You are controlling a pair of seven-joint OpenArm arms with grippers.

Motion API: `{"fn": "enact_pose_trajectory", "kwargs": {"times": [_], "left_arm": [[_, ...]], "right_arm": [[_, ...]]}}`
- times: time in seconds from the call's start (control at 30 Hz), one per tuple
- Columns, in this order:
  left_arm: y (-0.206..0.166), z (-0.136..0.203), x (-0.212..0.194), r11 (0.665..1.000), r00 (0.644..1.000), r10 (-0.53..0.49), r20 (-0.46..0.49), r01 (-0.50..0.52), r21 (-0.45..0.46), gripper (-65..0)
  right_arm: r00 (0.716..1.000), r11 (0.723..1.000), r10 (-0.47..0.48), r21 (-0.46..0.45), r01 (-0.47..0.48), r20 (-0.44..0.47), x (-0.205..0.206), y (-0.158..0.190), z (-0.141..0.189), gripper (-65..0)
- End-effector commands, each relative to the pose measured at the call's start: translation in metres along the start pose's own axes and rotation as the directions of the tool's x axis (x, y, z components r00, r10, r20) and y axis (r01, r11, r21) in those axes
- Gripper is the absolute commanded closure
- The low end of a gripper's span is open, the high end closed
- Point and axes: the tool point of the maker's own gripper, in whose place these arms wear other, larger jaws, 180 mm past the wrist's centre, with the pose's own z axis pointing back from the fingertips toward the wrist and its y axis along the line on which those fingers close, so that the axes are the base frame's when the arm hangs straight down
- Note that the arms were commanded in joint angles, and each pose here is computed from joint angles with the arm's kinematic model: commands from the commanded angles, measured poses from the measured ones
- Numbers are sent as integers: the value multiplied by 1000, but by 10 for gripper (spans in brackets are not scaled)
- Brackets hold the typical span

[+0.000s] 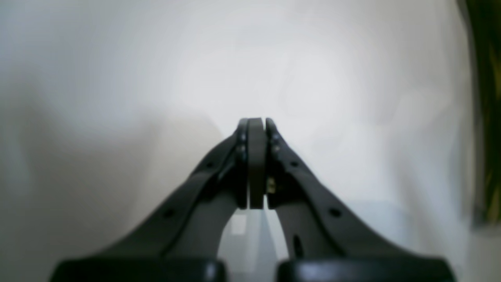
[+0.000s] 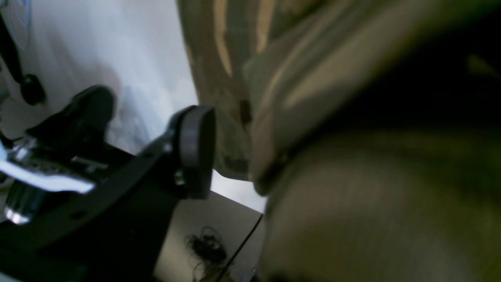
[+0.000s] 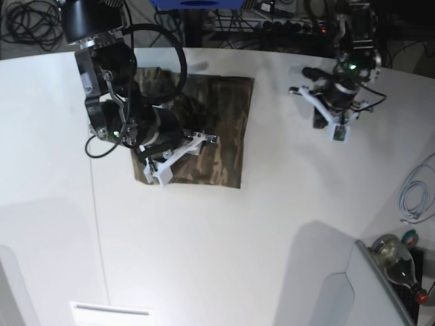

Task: Layout the t-shirt on the table in an organized manner, then fold the t-shirt properly
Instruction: 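Press and tuck the folded shirt edges with the right gripper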

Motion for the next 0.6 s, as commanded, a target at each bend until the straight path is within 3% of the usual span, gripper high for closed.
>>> {"fn": "enact_pose_trajectory", "kwargs": {"times": [0.0,0.2,0.57], "left_arm": [[-19,-7,7,999,1000,-7,18,8,-50,0],[-78,-35,22,984,1000,-21,20,24,-178,0],[-103,-34,25,972,998,-46,30,52,-230,0]], "right_arm": [[1000,999,25,43,-26,14,4,20,3,-333],[996,994,84,63,-83,-13,-7,36,-2,-353],[978,972,207,121,-203,-21,-17,77,-8,-353]]}}
